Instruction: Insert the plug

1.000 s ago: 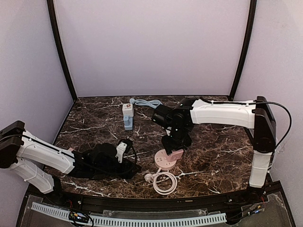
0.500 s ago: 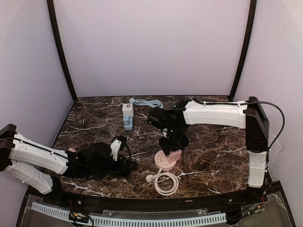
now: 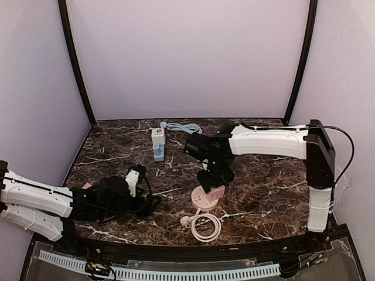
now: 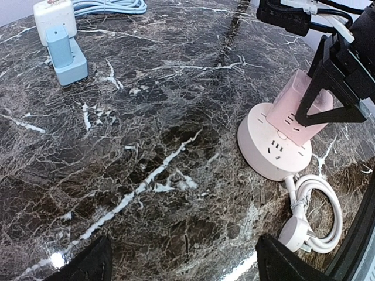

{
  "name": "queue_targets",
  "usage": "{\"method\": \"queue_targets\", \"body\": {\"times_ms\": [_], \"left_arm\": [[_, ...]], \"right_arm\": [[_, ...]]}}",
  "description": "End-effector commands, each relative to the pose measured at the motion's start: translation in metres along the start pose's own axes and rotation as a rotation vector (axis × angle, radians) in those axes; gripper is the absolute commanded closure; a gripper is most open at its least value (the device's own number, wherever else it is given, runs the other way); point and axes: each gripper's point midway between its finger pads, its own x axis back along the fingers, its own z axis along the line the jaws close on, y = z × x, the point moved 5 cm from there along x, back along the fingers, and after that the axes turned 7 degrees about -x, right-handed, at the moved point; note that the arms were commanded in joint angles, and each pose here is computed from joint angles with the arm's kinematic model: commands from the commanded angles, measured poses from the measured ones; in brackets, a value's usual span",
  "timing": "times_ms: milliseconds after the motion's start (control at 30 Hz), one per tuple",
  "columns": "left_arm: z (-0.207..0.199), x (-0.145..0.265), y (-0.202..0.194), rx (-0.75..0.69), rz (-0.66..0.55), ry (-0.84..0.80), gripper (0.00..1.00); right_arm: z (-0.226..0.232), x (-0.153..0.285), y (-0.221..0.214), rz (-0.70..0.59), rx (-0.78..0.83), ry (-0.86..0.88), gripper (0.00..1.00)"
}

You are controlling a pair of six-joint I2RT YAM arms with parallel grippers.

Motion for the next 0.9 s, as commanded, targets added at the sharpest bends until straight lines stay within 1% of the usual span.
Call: {"method": "queue_targets", "body": {"times_ms": [0, 67, 133, 200, 233, 267, 300, 367, 433, 467, 533, 567, 600, 700, 767, 867], "left_arm": [[0.011, 0.007, -0.007, -0.029, 0.014, 0.059, 0.15], [0.013, 0.01, -0.006, -0.027, 0.007, 0.07, 0.15], [0.015, 0.012, -0.005, -0.026, 0.005, 0.079, 0.15], [0.016, 0.013, -0.005, -0.022, 0.005, 0.09, 0.15], [0.016, 0.014, -0.004, -0.017, 0.003, 0.093, 0.14], [0.017, 0.015, -0.004, -0.017, 0.009, 0.096, 0.14], [0.018, 0.016, -0.003, -0.01, 0.006, 0.099, 0.14], [0.02, 0.018, -0.003, -0.002, 0.009, 0.113, 0.12], [0.024, 0.021, -0.003, 0.013, 0.01, 0.141, 0.1], [0.026, 0.022, -0.004, 0.017, 0.018, 0.154, 0.1], [0.03, 0.025, -0.003, 0.025, 0.013, 0.183, 0.09], [0.032, 0.027, -0.006, 0.019, 0.026, 0.192, 0.08], [0.033, 0.028, -0.005, 0.022, 0.023, 0.201, 0.08], [0.04, 0.031, -0.01, 0.021, 0.045, 0.249, 0.08], [0.047, 0.034, -0.011, 0.033, 0.05, 0.303, 0.07], [0.061, 0.04, -0.01, 0.081, 0.042, 0.417, 0.02]], "right_arm": [[-0.013, -0.031, -0.014, 0.085, -0.002, -0.095, 0.73], [-0.014, -0.02, -0.01, 0.056, -0.01, -0.092, 0.66], [-0.015, -0.012, -0.006, 0.03, -0.019, -0.084, 0.61], [-0.014, -0.003, -0.003, 0.004, -0.025, -0.07, 0.55], [-0.014, 0.0, -0.001, -0.007, -0.027, -0.061, 0.5], [-0.013, 0.002, 0.0, -0.016, -0.026, -0.052, 0.41], [-0.012, 0.004, 0.001, -0.025, -0.025, -0.045, 0.37], [-0.011, 0.007, 0.004, -0.042, -0.025, -0.032, 0.28], [-0.01, 0.01, 0.006, -0.06, -0.023, -0.019, 0.22], [-0.009, 0.012, 0.007, -0.071, -0.024, -0.012, 0.17], [-0.007, 0.018, 0.011, -0.101, -0.024, 0.013, 0.1], [-0.006, 0.022, 0.014, -0.126, -0.028, 0.033, 0.04], [-0.005, 0.028, 0.015, -0.144, -0.03, 0.051, 0.02], [0.0, 0.045, 0.023, -0.223, -0.037, 0.124, 0.01], [0.0, 0.056, 0.027, -0.271, -0.046, 0.155, 0.01], [0.0, 0.069, 0.03, -0.341, -0.061, 0.209, 0.01]]}}
